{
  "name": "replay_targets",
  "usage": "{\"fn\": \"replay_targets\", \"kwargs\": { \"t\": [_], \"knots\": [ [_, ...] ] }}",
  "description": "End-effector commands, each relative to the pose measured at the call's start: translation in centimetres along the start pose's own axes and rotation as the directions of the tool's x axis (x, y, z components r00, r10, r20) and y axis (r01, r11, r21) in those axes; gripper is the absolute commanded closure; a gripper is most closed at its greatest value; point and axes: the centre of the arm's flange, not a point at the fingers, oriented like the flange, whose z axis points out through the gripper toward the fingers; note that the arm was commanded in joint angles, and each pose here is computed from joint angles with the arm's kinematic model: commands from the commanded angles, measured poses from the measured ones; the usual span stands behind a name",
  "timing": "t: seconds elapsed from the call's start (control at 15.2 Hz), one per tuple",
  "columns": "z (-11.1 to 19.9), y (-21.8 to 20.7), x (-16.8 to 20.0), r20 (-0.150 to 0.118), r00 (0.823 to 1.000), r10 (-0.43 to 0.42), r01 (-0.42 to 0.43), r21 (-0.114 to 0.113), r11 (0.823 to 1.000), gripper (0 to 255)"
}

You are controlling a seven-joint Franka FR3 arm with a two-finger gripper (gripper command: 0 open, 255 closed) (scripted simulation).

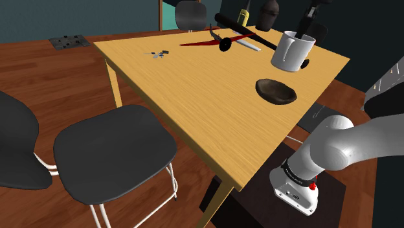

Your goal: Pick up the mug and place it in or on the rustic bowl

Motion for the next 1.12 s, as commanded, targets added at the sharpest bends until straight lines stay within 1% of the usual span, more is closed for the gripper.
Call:
{"fn": "replay_targets", "kwargs": {
  "t": [0.0,0.07,1.06],
  "knots": [
    [-0.3,1.9,-1.8,0.0,1.0,-0.001,0.001,0.0,1.0,255],
    [-0.3,2.0,-1.8,0.0,1.0,-0.001,0.001,0.0,1.0,255],
    [7.6,2.0,-1.6,0.0,1.0,-0.001,0.001,0.0,1.0,255]
  ]
}}
